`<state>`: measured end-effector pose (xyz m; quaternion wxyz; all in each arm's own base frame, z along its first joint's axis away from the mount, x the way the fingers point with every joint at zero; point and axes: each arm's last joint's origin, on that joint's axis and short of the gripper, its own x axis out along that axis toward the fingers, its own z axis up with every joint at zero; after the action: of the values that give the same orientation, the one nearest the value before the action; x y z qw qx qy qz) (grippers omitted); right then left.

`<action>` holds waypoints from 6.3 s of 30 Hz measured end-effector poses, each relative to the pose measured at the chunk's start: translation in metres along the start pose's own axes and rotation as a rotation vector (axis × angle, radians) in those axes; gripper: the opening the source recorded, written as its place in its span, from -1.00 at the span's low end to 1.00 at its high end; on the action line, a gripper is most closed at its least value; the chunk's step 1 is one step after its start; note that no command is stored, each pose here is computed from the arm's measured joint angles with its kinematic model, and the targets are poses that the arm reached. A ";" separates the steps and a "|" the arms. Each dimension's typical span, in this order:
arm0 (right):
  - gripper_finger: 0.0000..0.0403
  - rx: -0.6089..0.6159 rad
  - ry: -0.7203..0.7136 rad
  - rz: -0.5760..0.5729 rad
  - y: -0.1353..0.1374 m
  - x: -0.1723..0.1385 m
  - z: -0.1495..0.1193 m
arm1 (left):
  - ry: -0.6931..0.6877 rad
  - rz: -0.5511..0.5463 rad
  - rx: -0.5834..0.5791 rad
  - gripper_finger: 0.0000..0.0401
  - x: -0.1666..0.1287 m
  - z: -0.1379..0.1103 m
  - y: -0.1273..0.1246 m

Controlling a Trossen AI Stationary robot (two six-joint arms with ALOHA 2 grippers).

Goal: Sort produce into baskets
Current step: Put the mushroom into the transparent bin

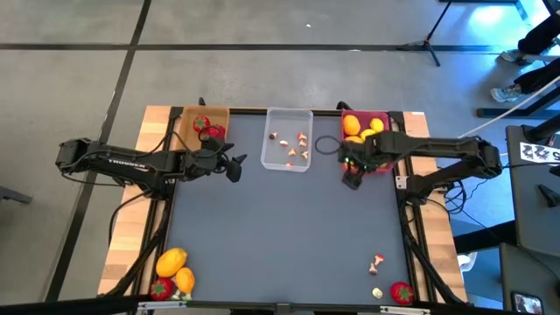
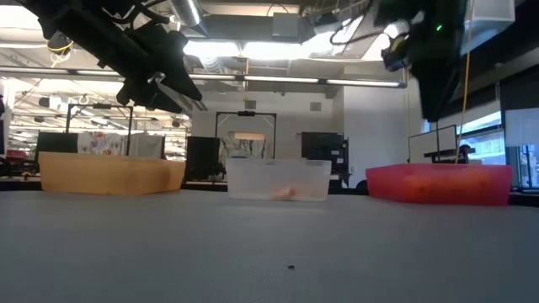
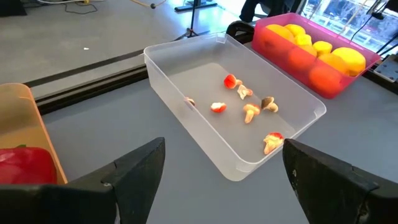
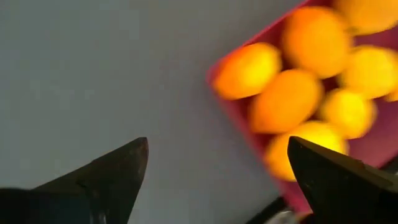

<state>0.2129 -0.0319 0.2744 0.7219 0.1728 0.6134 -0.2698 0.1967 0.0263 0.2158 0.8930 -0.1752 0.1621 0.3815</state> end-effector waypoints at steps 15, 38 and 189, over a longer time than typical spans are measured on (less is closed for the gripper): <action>0.89 -0.006 0.118 0.200 0.075 -0.019 -0.067 | 0.000 0.000 0.000 0.58 0.000 0.000 0.000; 0.32 0.220 0.436 0.332 0.115 0.043 -0.167 | -0.001 -0.001 -0.005 0.58 0.000 0.000 0.000; -0.12 0.192 0.233 0.547 0.142 0.045 -0.197 | -0.019 0.001 0.028 0.58 0.001 0.002 0.000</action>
<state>0.1471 0.1876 0.1823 0.6729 0.4285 0.5946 -0.1008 0.1975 0.0280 0.2175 0.8967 -0.1590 0.1593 0.3812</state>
